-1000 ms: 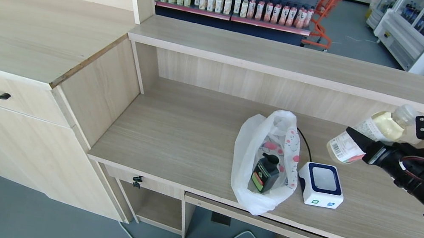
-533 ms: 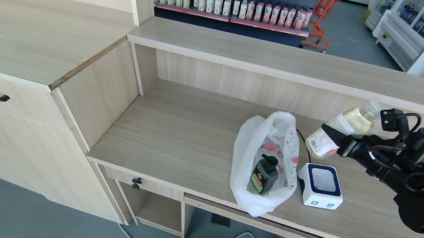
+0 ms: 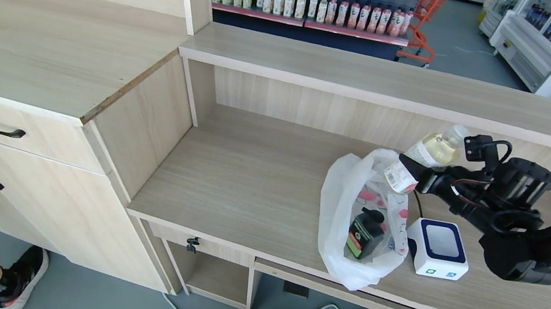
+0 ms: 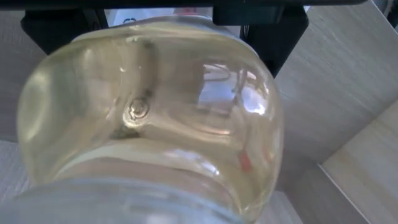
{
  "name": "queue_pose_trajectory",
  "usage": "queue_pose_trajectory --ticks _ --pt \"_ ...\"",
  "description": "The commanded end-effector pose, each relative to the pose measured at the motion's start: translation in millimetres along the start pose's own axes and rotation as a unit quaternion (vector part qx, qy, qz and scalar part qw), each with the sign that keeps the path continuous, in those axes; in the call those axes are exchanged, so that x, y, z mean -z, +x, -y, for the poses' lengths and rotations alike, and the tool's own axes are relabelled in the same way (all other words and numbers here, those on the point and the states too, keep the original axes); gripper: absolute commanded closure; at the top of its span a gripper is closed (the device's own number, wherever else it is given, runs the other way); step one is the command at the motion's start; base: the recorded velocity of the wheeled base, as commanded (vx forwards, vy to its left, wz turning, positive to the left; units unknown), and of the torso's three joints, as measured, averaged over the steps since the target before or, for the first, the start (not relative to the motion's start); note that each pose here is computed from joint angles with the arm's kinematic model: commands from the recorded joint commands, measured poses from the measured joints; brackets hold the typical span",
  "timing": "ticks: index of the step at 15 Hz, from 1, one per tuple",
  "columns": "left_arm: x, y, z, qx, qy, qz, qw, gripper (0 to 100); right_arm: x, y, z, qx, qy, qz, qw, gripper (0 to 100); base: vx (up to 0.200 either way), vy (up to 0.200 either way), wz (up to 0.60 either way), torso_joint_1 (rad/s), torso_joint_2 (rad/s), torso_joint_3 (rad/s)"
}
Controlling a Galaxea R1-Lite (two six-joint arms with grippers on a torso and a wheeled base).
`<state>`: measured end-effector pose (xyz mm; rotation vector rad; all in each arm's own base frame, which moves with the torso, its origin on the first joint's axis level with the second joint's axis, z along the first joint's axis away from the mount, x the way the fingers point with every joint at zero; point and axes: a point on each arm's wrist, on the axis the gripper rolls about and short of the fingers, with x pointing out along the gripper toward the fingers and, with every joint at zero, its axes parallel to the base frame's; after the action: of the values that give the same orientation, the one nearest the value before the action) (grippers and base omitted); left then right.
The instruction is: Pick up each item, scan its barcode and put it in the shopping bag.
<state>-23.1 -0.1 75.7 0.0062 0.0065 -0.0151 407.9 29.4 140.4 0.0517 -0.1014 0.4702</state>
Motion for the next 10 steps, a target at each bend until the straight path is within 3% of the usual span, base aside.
queue_pose_trajectory --ticks 1,10 --pt "0.0 0.0 0.0 0.000 0.000 0.000 1.0000 0 20.3 11.2 1.0 -0.006 -0.004 -0.015 1.000 100 0.000 0.000 0.00 0.000 0.00 0.000" --pt "0.0 0.0 0.0 0.000 0.000 0.000 1.0000 0 60.2 32.2 -14.9 -0.034 -0.010 -0.043 0.998 100 0.000 0.000 0.00 0.000 0.00 0.000"
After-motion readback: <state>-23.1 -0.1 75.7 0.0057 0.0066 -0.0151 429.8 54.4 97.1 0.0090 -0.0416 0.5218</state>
